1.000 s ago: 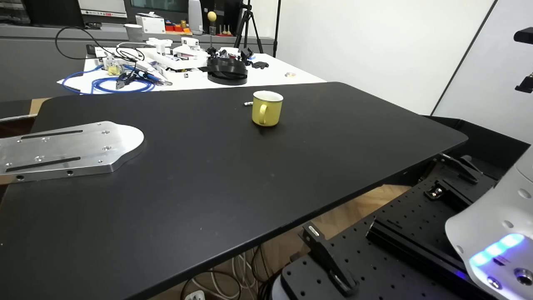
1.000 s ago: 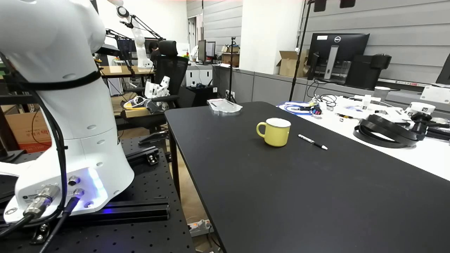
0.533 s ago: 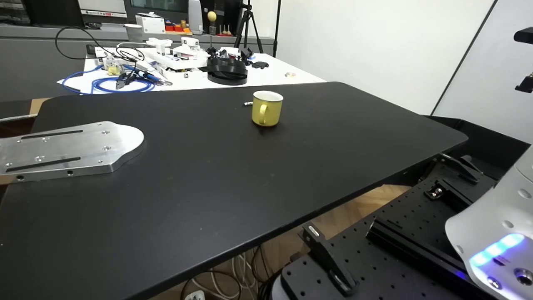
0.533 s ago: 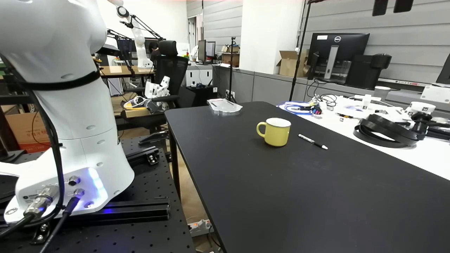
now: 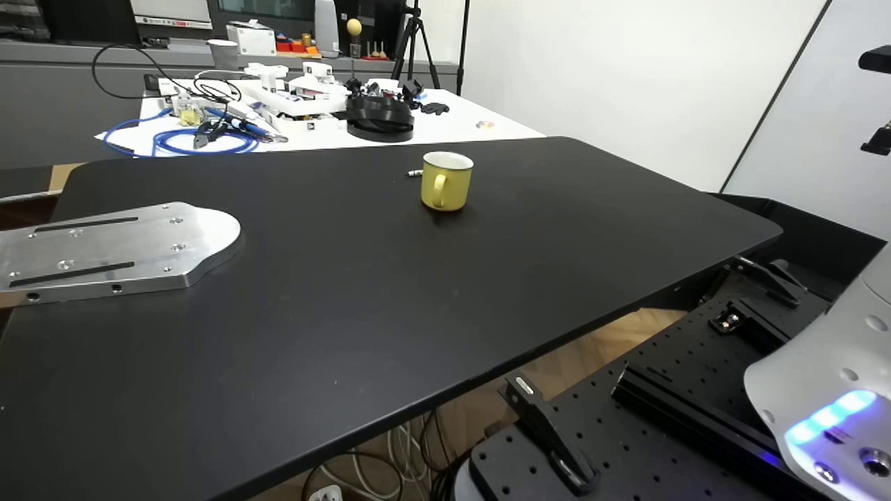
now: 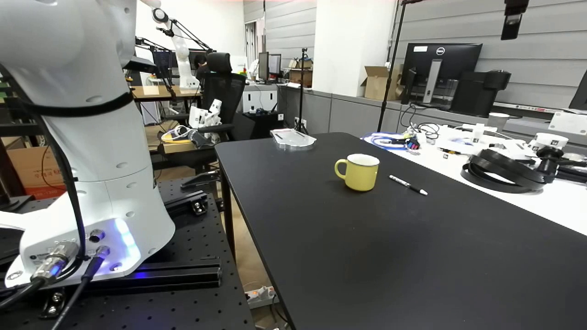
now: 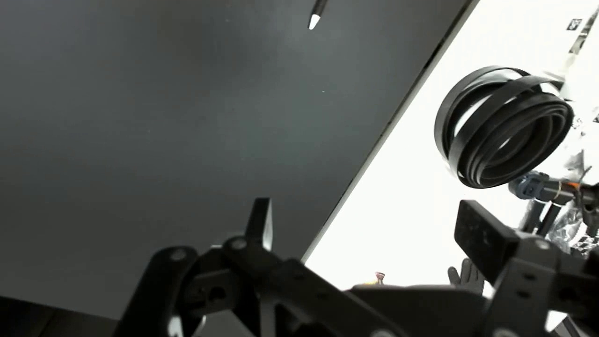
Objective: Pick up the pen and put it in the cup
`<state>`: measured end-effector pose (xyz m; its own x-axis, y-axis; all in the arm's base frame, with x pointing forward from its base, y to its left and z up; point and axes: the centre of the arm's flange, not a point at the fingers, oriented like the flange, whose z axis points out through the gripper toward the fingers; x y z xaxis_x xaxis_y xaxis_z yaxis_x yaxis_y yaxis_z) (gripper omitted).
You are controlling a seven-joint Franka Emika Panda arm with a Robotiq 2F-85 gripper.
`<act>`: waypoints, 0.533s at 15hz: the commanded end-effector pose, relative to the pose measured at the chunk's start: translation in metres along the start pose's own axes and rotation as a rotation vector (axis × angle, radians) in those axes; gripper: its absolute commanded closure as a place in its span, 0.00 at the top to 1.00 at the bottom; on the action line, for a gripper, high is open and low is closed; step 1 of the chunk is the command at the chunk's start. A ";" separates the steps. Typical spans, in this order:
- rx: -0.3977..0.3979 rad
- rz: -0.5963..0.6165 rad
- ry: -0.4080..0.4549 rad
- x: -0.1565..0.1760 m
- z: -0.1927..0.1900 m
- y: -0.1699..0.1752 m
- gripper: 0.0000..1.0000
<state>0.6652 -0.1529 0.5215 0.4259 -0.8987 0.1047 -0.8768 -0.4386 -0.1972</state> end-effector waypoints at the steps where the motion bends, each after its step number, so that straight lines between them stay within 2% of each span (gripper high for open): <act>1: 0.003 0.169 -0.014 0.006 0.008 -0.091 1.00; 5: -0.034 0.243 -0.072 -0.028 0.036 -0.124 1.00; 7: -0.034 0.198 -0.194 -0.045 0.043 -0.126 1.00; 8: -0.043 0.186 -0.123 -0.056 0.050 -0.097 1.00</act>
<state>0.7380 -0.0601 0.4857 0.2777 -0.9593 -0.0512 -0.9505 -0.2666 -0.1598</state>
